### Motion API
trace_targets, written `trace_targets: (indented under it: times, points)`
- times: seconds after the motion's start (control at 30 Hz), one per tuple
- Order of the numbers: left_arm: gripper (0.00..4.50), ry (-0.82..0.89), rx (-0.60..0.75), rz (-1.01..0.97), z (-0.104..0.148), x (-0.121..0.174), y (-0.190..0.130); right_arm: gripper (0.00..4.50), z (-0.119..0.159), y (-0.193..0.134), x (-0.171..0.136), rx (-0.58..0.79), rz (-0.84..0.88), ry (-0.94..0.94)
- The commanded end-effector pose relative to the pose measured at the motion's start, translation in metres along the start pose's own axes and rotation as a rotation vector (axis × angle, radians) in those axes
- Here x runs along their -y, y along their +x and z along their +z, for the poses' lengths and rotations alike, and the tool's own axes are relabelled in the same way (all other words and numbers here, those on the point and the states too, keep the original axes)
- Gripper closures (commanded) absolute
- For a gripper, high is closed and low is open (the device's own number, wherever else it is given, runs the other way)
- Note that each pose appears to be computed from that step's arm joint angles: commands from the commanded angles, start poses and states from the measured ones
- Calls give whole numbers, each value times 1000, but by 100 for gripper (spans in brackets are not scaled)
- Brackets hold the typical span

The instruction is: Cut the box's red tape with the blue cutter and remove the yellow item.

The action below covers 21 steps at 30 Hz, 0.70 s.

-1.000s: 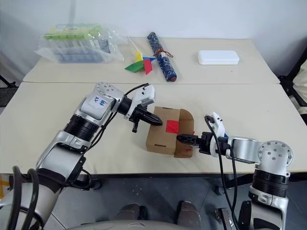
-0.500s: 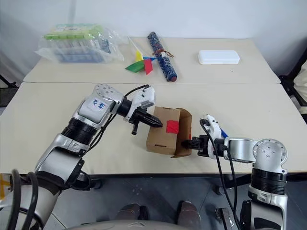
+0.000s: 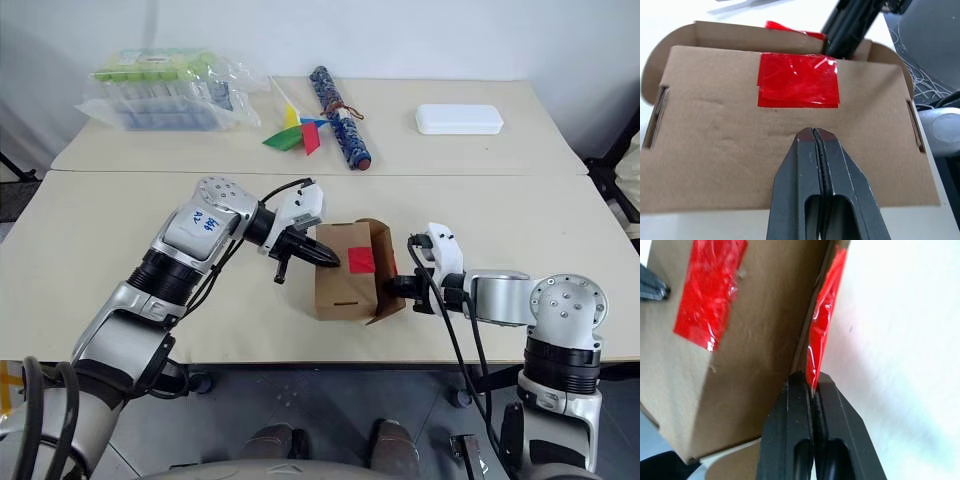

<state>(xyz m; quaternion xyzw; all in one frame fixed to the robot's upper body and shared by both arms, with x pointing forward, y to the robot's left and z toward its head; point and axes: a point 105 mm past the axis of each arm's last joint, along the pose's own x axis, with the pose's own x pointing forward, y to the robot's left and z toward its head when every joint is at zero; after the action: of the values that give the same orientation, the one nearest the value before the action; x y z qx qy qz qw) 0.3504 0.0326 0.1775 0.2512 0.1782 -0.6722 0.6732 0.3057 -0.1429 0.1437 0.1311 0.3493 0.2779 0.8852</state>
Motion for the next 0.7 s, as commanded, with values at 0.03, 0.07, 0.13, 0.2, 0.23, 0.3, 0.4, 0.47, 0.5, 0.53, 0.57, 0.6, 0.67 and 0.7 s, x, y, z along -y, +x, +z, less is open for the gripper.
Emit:
trace_targets:
  times: [0.03,0.07,0.13,0.2,0.23,0.3,0.4,0.47,0.5,0.53,0.57,0.6,0.67,0.7]
  points:
    - [450,-44,-121,-7,-31,3,9,448,29,-22,-13,111,-38,-110]
    - [450,-42,-123,-4,-32,3,9,448,33,-24,-17,124,-39,-125]
    - [450,-40,-125,0,-32,2,9,448,37,-28,-22,136,-42,-131]
    - [450,-39,-129,6,-34,1,8,448,39,-32,-31,140,-41,-143]
    - [450,-38,-132,10,-35,1,8,448,39,-34,-35,134,-41,-152]
    - [450,-41,-130,18,-36,0,7,448,37,-39,-43,117,-44,-173]
    - [450,-45,-125,30,-36,-2,6,448,37,-42,-49,115,-51,-200]
    - [450,-48,-121,38,-36,-3,5,448,38,-43,-51,117,-54,-221]
    - [450,-51,-118,42,-36,-3,5,448,39,-44,-53,119,-54,-233]
    - [450,-53,-116,46,-36,-4,5,448,40,-44,-55,120,-54,-245]
    - [450,-55,-114,50,-36,-4,4,448,40,-45,-56,122,-52,-256]
    - [450,-57,-112,53,-36,-5,4,448,41,-46,-58,124,-50,-263]
    - [450,-61,-107,62,-36,-6,3,448,43,-46,-62,130,-45,-279]
    - [450,-63,-105,66,-36,-6,3,448,44,-46,-63,133,-42,-287]
